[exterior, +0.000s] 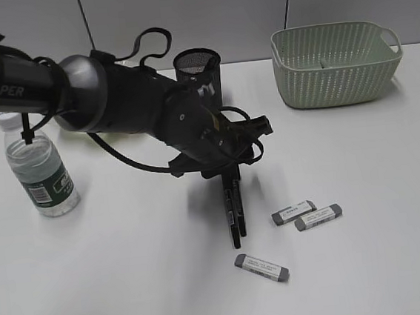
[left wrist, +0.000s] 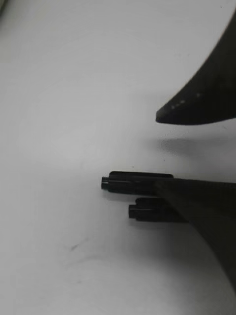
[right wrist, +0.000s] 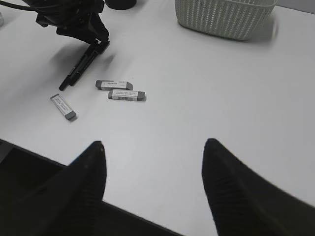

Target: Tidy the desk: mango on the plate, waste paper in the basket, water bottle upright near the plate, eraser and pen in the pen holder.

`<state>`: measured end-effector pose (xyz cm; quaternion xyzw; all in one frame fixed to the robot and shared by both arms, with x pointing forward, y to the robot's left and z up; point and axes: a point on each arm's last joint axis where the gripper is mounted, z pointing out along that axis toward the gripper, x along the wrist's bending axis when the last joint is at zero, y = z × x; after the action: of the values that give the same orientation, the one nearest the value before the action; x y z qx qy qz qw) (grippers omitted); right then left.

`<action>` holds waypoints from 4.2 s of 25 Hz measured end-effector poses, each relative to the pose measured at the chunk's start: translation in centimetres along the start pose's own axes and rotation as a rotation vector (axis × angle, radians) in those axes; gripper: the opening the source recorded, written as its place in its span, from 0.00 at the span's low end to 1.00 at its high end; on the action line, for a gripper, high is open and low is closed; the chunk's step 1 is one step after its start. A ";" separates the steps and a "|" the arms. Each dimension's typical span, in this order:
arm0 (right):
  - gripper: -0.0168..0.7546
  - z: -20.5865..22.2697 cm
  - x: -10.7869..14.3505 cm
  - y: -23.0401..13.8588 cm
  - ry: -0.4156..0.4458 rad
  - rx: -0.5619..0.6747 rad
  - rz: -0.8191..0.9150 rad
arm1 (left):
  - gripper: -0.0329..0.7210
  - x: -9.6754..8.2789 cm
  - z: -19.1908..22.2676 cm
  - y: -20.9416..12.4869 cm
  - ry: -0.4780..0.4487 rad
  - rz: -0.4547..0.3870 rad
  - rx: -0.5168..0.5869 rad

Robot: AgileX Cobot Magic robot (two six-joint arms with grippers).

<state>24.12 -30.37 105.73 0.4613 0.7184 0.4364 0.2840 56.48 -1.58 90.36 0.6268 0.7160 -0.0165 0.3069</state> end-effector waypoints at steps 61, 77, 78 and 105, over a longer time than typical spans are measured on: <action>0.66 0.0 0.0 0.0 0.000 0.000 0.000 | 0.24 2.8 -1.0 -2.1 0.344 -0.178 0.258; 0.66 0.0 0.0 0.0 0.000 0.000 0.000 | 0.13 1.0 -7.7 4.0 0.312 0.255 -0.125; 0.66 0.0 0.0 0.0 0.000 0.000 0.000 | 0.13 0.4 -8.9 5.0 0.255 0.279 -0.189; 0.66 0.0 -0.1 0.0 -0.006 0.000 0.009 | 0.13 3.8 -4.1 16.5 -0.365 0.822 -0.742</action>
<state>24.15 -30.42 105.73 0.4659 0.7153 0.4364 0.2844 69.60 7.04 97.91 0.6908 0.3074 0.2483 0.6056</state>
